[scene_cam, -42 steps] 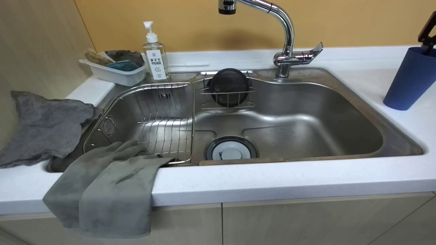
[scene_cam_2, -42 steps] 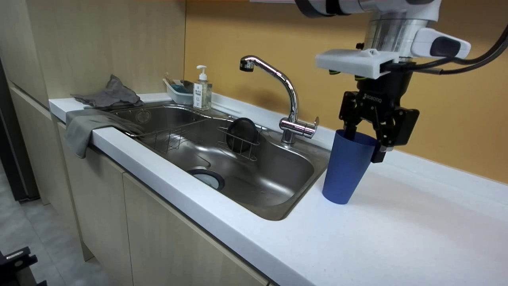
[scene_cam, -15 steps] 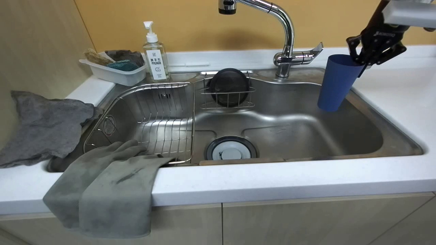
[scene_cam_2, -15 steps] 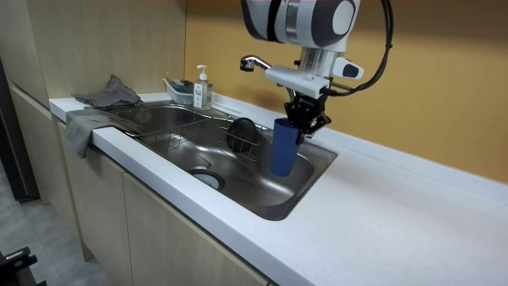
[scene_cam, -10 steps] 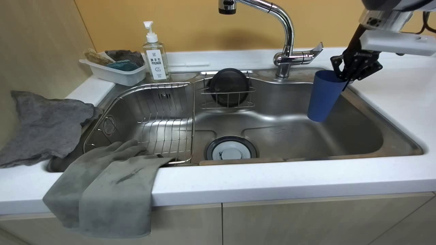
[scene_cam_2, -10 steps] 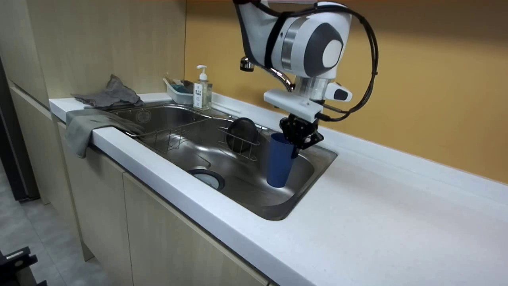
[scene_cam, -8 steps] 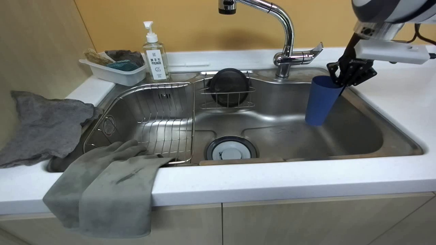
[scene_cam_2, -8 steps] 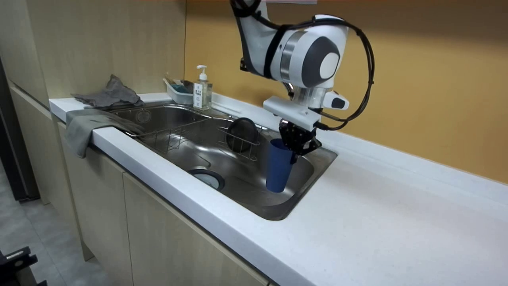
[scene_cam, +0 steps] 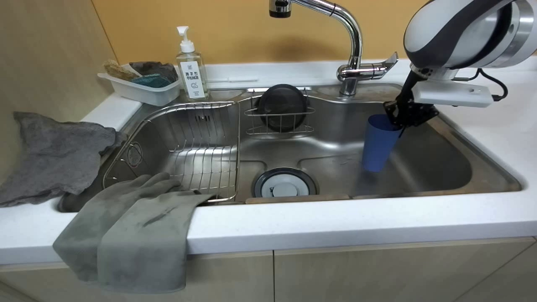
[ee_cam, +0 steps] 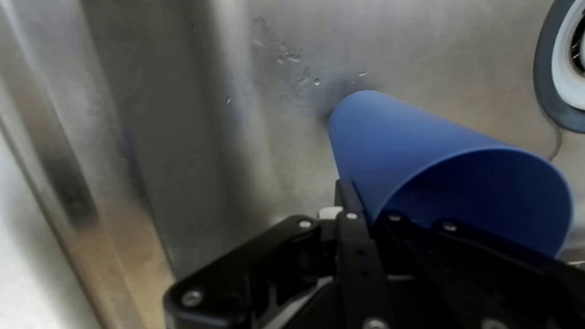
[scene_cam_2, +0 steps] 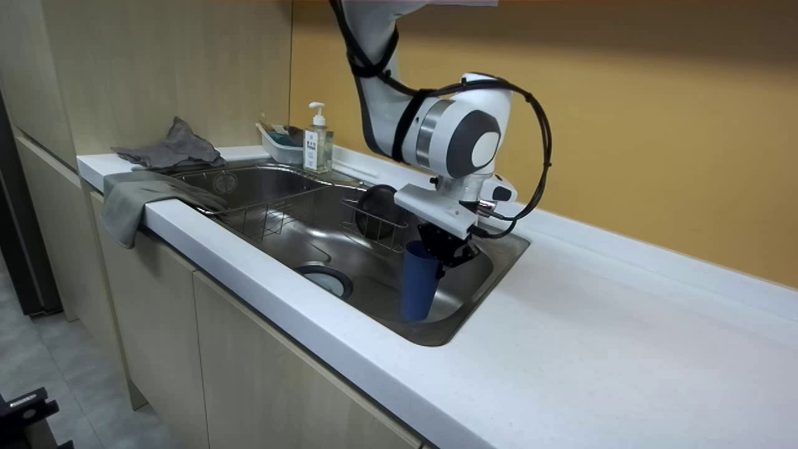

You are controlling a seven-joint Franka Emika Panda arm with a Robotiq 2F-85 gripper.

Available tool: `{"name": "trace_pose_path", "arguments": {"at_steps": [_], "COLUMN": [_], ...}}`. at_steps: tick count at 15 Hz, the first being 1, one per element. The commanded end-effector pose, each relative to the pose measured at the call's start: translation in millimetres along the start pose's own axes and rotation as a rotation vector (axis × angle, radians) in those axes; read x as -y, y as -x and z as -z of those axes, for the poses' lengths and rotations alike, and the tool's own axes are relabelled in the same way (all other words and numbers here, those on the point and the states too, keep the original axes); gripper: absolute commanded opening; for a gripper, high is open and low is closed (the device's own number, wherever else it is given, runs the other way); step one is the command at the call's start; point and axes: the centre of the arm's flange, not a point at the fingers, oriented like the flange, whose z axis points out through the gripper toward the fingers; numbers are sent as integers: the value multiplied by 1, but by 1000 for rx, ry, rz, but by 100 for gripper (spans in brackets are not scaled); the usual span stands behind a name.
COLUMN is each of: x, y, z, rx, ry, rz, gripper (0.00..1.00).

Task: Move the cup to the sink

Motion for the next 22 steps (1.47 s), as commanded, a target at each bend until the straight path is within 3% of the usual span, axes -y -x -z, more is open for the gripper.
{"name": "trace_pose_path", "arguments": {"at_steps": [1,15,16,17,22], "x": [13,18,18,17,15], "y": [-5,0,0,0,-4], "z": [-6,-32,-31,-30,-4], "rx": [-8,39,39,36,-12], "ry": [8,-18,-18,-18,6], "rz": [23,46,44,46,37], "gripper": [1,1,28,29,62]}}
